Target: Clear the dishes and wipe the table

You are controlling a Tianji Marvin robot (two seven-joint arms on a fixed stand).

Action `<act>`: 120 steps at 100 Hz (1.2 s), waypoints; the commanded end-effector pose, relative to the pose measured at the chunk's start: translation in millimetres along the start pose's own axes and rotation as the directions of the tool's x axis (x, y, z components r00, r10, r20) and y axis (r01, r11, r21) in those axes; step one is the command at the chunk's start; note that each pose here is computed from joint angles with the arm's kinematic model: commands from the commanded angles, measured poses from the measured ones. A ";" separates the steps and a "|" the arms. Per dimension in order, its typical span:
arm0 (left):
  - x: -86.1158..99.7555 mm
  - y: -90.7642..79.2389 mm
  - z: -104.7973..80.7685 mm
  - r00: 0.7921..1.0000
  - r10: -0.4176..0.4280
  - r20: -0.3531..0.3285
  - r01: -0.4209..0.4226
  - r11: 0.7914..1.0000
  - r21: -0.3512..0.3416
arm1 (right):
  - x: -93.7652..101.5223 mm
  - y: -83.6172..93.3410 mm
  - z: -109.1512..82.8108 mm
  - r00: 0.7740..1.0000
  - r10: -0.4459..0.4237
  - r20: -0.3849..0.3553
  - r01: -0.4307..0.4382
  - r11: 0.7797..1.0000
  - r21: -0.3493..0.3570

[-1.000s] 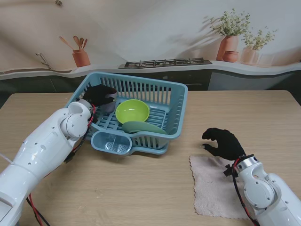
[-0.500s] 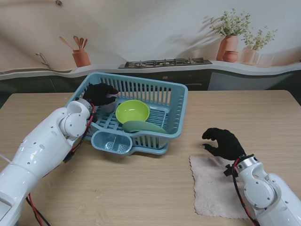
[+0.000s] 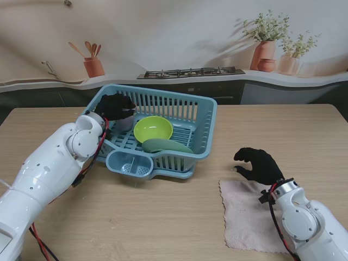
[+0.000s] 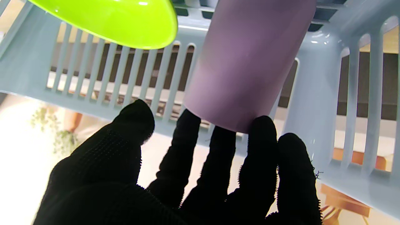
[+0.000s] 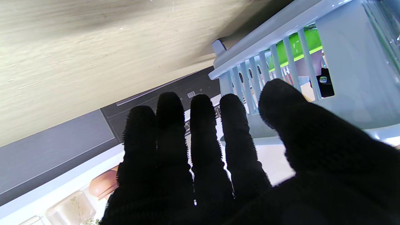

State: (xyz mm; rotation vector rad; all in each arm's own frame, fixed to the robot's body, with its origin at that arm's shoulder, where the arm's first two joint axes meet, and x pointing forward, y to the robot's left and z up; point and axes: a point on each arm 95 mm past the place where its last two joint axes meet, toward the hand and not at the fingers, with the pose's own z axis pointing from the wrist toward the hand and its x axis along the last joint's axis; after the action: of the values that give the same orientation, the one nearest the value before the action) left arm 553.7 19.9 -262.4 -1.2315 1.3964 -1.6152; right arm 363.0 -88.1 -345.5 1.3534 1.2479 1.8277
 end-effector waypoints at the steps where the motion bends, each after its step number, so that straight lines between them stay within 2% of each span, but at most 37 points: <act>1: -0.7 0.0 -1.0 1.000 0.016 -0.005 -0.016 1.000 -0.014 | 0.9 -2.4 0.0 1.000 -0.003 -0.003 0.003 1.000 0.014; 86: 4.6 -8.6 -15.5 0.997 0.069 -0.017 -0.068 0.997 0.039 | 1.7 -4.5 0.8 1.000 0.000 -0.004 0.000 1.000 0.021; 120: 8.4 -17.6 -17.6 0.999 0.008 -0.051 -0.005 0.998 0.056 | 2.4 -5.6 1.3 1.000 0.001 -0.004 -0.001 1.000 0.024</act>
State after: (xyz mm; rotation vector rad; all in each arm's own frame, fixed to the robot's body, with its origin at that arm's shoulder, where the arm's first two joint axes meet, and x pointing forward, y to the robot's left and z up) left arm 535.5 23.9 -248.0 -1.1647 1.3711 -1.6658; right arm 363.5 -85.1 -347.7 1.3577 1.2571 1.8281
